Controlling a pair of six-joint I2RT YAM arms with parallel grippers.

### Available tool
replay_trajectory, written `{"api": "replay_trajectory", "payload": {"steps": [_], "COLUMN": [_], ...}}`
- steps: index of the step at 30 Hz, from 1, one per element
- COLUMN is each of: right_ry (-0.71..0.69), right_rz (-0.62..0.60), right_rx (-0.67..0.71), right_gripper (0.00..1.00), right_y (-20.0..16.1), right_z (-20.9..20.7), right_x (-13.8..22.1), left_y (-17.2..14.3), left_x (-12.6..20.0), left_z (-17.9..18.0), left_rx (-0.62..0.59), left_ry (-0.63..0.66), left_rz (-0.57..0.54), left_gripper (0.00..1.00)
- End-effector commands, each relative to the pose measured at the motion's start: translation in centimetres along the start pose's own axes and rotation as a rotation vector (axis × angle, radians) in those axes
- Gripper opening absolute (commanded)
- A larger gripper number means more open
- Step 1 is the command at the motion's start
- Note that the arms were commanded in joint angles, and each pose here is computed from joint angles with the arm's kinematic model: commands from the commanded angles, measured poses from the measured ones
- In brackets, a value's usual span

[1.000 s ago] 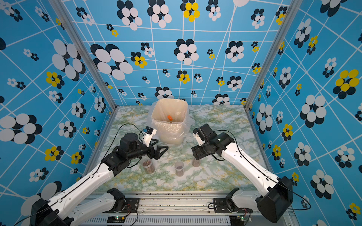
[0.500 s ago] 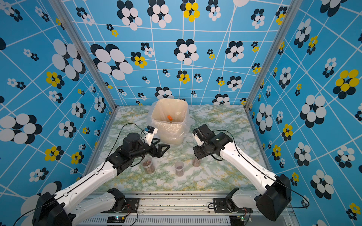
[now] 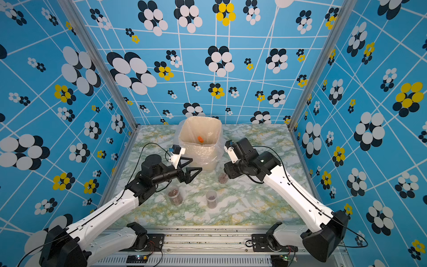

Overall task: Empty the moldy dried flower tea in the jars
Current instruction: Pick up the jar from the center of the board.

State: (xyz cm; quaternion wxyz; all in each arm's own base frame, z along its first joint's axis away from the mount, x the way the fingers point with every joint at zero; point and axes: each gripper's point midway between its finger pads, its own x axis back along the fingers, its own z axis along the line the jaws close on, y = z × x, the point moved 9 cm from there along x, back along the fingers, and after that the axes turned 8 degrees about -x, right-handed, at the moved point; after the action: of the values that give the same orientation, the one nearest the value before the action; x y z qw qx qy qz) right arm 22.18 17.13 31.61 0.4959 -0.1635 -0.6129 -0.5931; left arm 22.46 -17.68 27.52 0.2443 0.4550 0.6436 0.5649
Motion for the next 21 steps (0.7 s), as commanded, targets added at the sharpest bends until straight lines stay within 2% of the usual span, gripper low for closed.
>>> {"api": "replay_trajectory", "payload": {"steps": [1,9,21], "right_ry": [0.116,0.255,0.392], "right_rz": [-0.077,-0.145,-0.129], "right_rx": [0.004,-0.024,-0.058], "right_gripper": [0.28,0.27,0.27], "right_y": [1.4,2.3,2.7], "right_z": [1.4,2.6,3.7], "right_x": [1.4,2.1,1.6], "left_y": [0.6,0.7,-0.3], "left_x": [-0.1,0.7,0.1], "left_z": [-0.6,-1.4,-2.2], "left_rx": [-0.105,-0.294,-0.447], "left_ry": [-0.092,-0.118,-0.126], "left_rz": [-0.029,0.016,0.063], "left_gripper": [0.99,0.99,0.99]}}
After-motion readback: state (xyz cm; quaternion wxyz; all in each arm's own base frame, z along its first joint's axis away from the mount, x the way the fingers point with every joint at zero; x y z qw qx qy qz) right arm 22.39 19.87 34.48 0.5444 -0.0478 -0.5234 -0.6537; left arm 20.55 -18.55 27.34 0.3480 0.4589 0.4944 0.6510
